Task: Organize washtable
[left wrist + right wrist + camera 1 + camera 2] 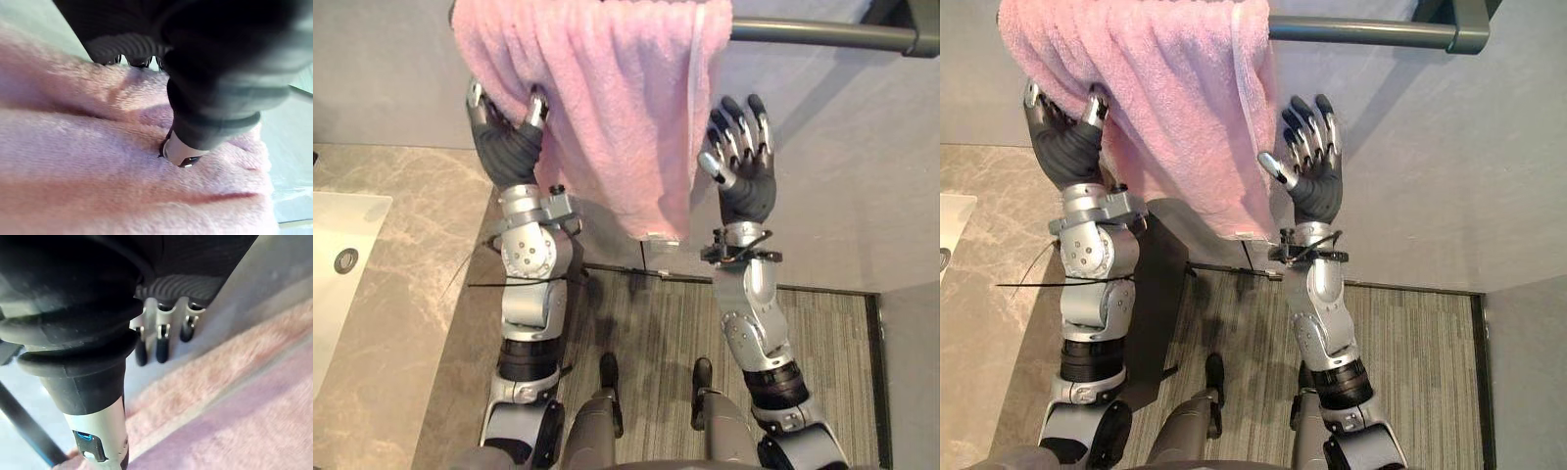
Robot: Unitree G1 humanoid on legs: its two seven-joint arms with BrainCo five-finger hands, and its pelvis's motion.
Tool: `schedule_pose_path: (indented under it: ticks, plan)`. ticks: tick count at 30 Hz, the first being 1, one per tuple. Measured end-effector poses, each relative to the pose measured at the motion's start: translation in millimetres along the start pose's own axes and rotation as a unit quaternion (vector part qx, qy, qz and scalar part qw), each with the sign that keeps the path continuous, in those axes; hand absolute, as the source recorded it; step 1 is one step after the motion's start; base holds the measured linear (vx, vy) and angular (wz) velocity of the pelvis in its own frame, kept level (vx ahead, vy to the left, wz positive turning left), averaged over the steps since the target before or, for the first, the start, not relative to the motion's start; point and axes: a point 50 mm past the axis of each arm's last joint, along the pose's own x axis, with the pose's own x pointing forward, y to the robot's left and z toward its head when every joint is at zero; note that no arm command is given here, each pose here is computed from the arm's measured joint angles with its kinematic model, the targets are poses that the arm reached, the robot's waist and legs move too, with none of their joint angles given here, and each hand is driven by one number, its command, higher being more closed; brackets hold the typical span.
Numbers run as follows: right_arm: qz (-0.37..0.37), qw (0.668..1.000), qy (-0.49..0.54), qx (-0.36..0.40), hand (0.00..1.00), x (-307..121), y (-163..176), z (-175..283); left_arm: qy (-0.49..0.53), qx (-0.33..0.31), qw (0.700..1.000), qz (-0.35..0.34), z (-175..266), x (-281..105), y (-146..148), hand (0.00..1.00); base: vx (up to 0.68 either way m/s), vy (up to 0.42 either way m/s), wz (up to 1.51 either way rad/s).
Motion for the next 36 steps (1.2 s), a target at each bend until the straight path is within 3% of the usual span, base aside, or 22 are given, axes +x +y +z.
schedule_pose_path:
  ticks: [6,7,29,30,36]
  plan:
    - [0.103,0.993,-0.049,0.041,0.00,31,39,21,-0.001,-0.007,1.000,-0.003,1,0,-3,1.00,0.01,-0.003,0.01]
    - [0.110,0.992,-0.053,0.043,1.00,33,42,23,0.001,-0.009,1.000,-0.004,0,-1,-4,1.00,0.03,-0.008,0.02]
    - [0.090,0.993,-0.071,0.018,1.00,52,8,40,0.010,-0.009,1.000,-0.022,-4,-6,-2,1.00,0.01,0.001,0.01]
    - [0.088,0.994,-0.070,0.019,0.00,50,7,40,0.011,-0.008,1.000,-0.024,-5,-7,-2,1.00,0.03,0.005,0.00]
    - [0.079,0.994,-0.078,-0.008,0.00,27,-13,41,0.016,-0.004,1.000,-0.023,-7,-11,3,1.00,0.04,-0.004,-0.03]
